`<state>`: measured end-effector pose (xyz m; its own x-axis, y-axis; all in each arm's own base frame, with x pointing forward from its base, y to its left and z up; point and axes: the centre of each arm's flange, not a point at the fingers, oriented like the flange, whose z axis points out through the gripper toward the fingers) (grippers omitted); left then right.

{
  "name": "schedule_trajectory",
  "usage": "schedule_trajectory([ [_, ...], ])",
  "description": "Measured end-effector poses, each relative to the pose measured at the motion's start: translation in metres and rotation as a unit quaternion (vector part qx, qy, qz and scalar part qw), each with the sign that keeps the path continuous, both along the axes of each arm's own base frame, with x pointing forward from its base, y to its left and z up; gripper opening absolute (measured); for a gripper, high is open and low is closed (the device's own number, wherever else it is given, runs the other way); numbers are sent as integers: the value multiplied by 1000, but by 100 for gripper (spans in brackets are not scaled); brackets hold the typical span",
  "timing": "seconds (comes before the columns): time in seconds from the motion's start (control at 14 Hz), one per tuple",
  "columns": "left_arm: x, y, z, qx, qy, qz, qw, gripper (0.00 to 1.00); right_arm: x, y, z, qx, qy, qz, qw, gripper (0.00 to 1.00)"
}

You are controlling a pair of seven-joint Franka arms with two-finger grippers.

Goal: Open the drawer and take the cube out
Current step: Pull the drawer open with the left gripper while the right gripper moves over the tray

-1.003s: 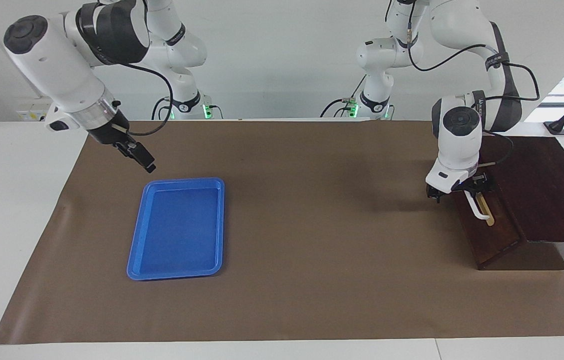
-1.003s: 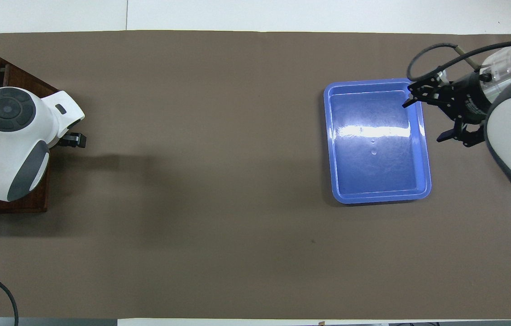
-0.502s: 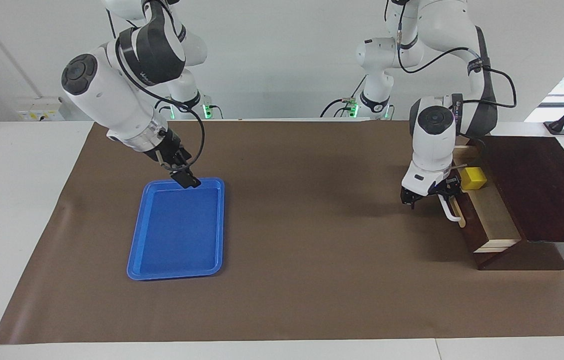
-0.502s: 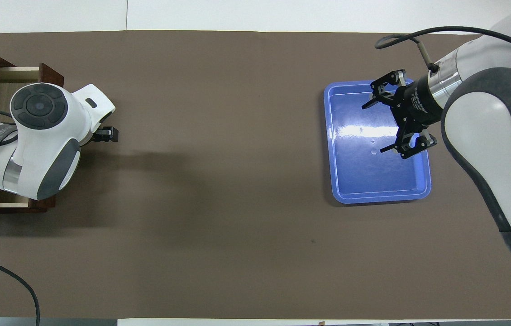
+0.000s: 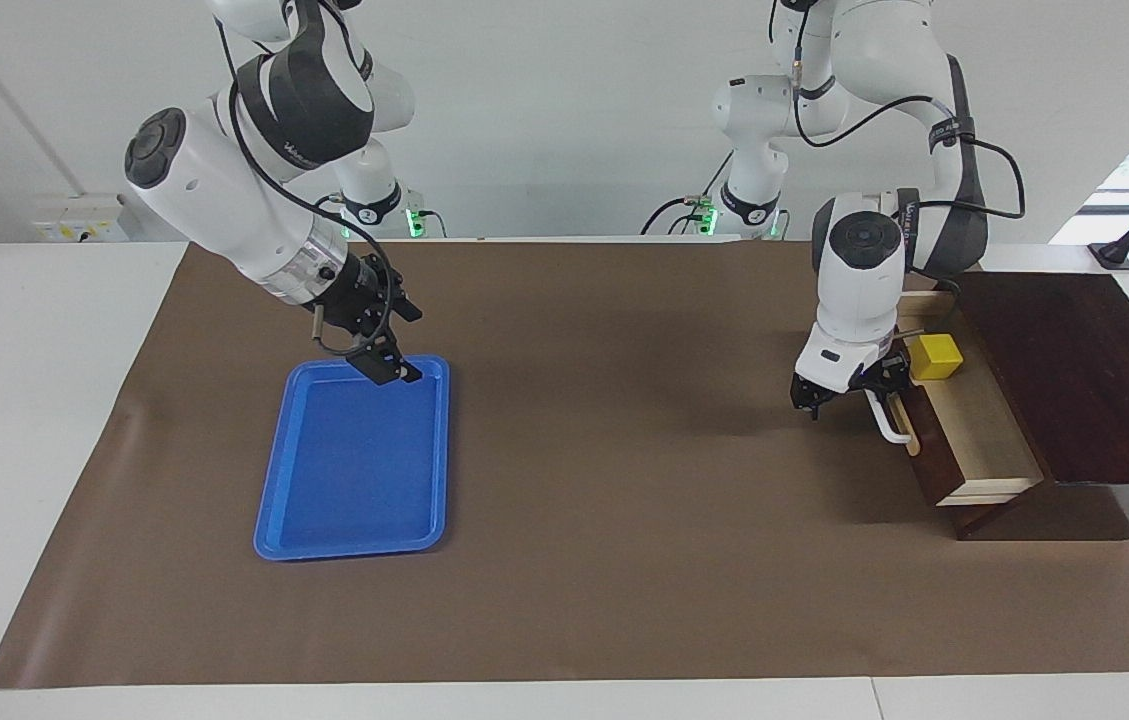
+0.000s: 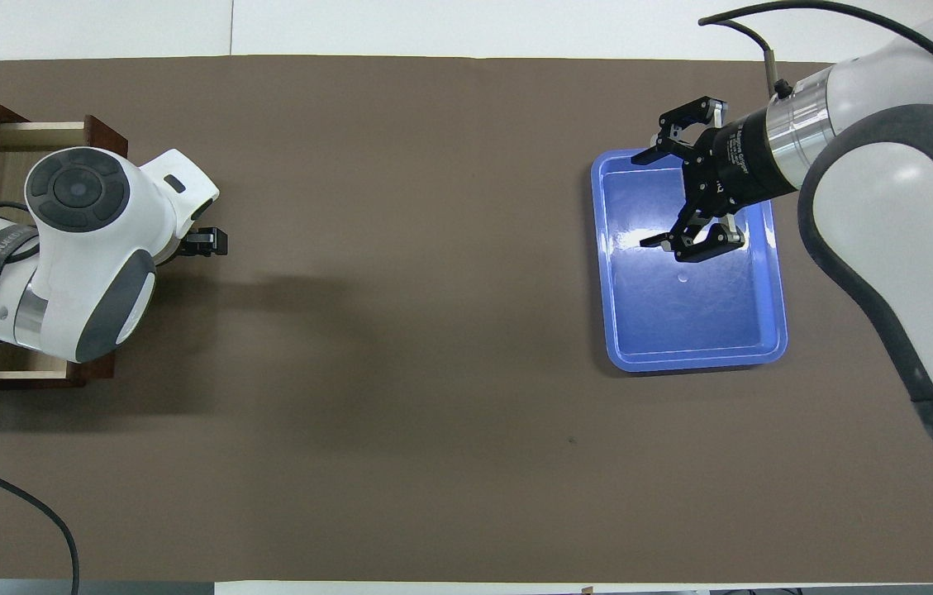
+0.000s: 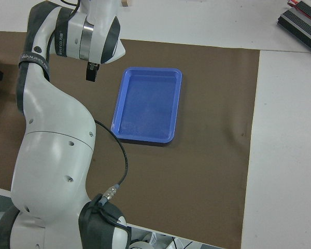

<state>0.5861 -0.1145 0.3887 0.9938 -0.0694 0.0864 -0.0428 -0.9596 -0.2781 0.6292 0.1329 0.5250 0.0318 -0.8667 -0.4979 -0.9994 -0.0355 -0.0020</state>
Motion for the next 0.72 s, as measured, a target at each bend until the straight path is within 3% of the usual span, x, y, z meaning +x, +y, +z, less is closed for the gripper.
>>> schedule_trajectory([
  [0.21,-2,-9,0,-3,-2,5,1000,100,10,19,-30,27,-9,6,1000,97],
  [0.5,-4,-19,-1,-10,-2,8,1000,100,19,23,-88,63,-3,42,997,97],
  [0.72,-4,-19,-2,-11,-2,9,1000,100,21,29,-99,83,3,40,996,97],
])
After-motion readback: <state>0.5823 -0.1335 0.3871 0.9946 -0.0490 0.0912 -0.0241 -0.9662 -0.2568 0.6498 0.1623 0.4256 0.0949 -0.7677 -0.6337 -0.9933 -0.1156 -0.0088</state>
